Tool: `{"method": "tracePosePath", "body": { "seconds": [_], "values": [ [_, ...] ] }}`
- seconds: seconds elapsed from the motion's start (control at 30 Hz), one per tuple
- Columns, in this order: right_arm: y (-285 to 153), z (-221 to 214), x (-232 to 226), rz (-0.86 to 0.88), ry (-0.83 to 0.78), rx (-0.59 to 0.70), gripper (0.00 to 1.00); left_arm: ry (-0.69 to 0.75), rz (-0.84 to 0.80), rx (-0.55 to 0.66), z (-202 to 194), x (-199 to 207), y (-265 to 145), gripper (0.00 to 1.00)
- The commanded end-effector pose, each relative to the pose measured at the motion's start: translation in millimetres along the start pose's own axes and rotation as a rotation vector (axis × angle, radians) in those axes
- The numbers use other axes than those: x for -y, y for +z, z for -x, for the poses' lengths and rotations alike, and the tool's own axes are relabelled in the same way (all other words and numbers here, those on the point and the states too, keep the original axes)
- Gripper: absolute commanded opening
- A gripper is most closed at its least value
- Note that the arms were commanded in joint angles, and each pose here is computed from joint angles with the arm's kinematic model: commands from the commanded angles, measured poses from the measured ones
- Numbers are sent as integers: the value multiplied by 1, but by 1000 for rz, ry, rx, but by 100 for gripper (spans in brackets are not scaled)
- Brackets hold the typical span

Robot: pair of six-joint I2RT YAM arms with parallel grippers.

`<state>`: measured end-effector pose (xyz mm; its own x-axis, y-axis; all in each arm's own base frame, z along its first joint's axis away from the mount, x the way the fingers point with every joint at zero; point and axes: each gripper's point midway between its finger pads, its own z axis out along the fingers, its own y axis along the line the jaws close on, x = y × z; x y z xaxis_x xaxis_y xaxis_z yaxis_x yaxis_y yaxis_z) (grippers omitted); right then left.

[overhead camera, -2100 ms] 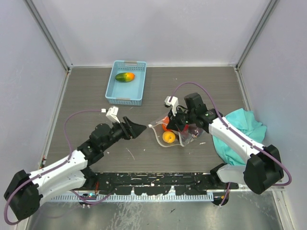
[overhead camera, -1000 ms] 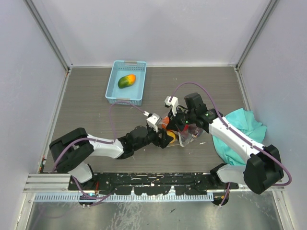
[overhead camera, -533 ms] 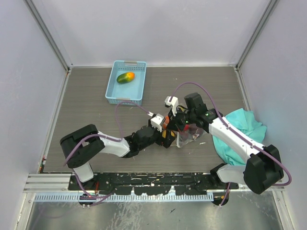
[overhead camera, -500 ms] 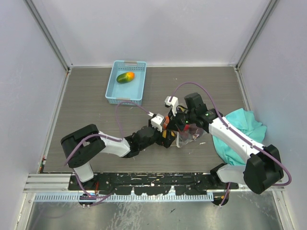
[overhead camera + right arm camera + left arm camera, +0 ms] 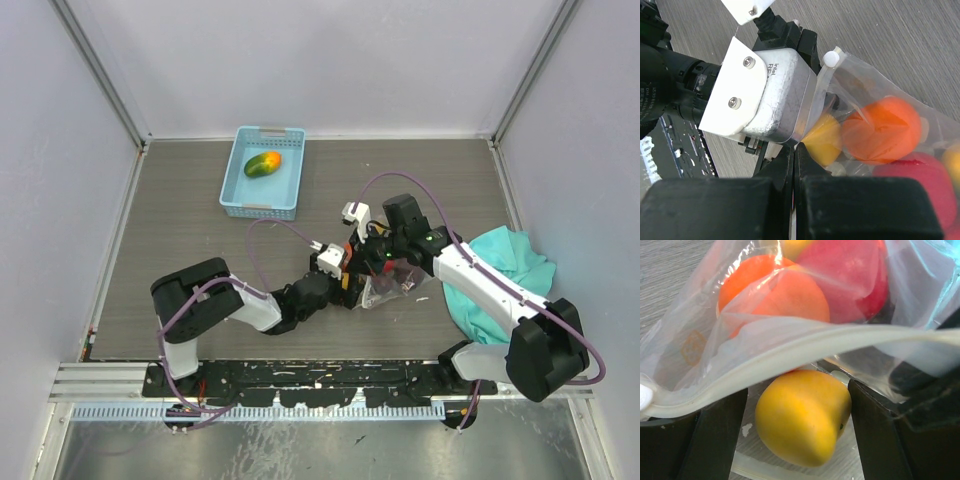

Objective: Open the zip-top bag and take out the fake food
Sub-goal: Pick up the fake fruit from the zipper food storage bag.

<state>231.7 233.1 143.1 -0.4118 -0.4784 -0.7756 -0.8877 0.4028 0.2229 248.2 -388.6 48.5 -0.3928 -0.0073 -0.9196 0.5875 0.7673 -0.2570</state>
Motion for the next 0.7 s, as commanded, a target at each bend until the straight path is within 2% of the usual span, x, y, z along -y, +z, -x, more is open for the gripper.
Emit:
{"method": "tracePosePath", "body": {
  "seconds": [0.0, 0.07, 0.23, 0.47, 0.67],
  "values": [
    [-4, 16, -1, 12, -26, 46, 1, -13, 21, 104, 25, 4, 10, 80],
    [-3, 16, -1, 13, -27, 45, 1, -15, 23, 104, 25, 4, 9, 77],
    [-4, 16, -1, 11, -28, 45, 1, -37, 22, 110, 29, 2, 1, 45],
    [-5, 18, -1, 6, -34, 49, 1, -112, -28, 109, 38, 10, -18, 29],
    [-4, 17, 0, 6, -32, 45, 1, -213, -76, 116, 48, 18, -34, 23]
  ]
}}
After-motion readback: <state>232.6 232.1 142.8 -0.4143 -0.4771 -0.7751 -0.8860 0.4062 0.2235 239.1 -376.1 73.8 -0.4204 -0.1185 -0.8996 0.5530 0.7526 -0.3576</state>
